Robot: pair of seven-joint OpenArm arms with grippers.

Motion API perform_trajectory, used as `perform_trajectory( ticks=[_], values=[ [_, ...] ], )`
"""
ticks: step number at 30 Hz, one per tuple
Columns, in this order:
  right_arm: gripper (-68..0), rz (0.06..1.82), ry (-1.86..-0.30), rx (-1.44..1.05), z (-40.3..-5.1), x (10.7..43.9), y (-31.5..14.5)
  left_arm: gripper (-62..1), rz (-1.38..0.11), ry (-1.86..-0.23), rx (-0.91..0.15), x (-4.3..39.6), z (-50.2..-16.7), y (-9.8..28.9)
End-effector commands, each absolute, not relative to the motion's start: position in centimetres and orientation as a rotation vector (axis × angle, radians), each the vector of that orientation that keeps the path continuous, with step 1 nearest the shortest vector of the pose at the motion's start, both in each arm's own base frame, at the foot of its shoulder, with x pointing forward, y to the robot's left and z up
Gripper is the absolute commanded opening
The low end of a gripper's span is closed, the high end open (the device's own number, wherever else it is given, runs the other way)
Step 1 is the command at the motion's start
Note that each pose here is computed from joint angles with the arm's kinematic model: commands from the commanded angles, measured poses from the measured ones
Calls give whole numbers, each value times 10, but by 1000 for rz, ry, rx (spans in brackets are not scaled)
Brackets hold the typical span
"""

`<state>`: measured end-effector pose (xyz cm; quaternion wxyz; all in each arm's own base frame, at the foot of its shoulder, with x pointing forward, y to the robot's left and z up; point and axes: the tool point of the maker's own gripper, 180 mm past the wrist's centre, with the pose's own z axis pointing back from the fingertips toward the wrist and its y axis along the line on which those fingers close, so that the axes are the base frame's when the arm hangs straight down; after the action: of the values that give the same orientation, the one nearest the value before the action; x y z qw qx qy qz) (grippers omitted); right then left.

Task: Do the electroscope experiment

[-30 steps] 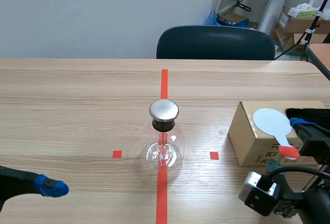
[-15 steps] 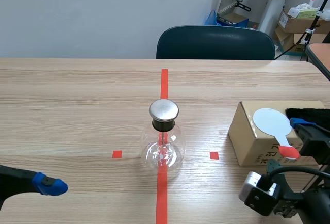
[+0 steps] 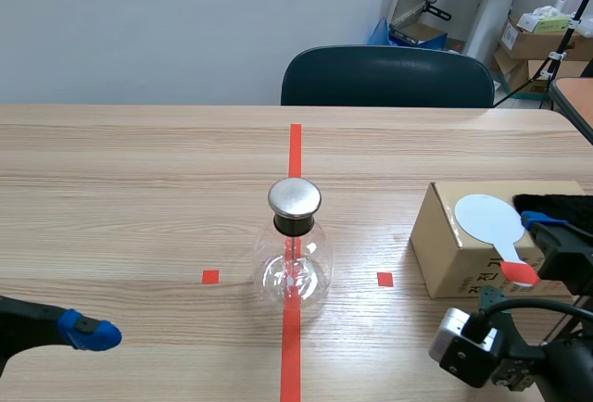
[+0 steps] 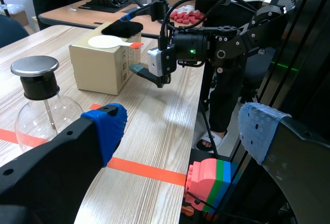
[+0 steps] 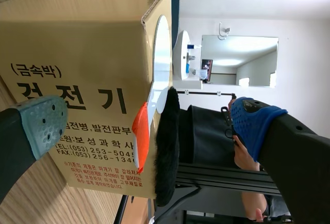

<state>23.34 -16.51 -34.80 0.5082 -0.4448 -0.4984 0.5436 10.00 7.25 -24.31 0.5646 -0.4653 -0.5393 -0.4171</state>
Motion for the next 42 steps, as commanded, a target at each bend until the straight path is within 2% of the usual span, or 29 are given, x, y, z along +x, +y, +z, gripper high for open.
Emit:
perform_trajectory(
  ticks=[1,12,17,30,37,42],
  values=[
    [4,1302,-1211,-1113,-339,239,-172,-140,-963,-1301,-1120,101,-234,68],
    [4,1286,-1196,-1123,-339,239,-176,-140,-940,-1317,-1126,102,-233,65],
    [4,1280,-1187,-1111,-341,228,-177,-140,-941,-1329,-1103,109,-234,63],
    [4,1235,-1269,-946,-313,177,-176,-140,-830,-1372,-913,170,-237,70],
    [4,1214,-1306,-685,-295,162,-170,-140,-670,-1369,-833,203,-241,73],
    [4,1145,-1352,-458,-278,170,-160,-140,-635,-1391,-688,230,-245,85]
  ],
)
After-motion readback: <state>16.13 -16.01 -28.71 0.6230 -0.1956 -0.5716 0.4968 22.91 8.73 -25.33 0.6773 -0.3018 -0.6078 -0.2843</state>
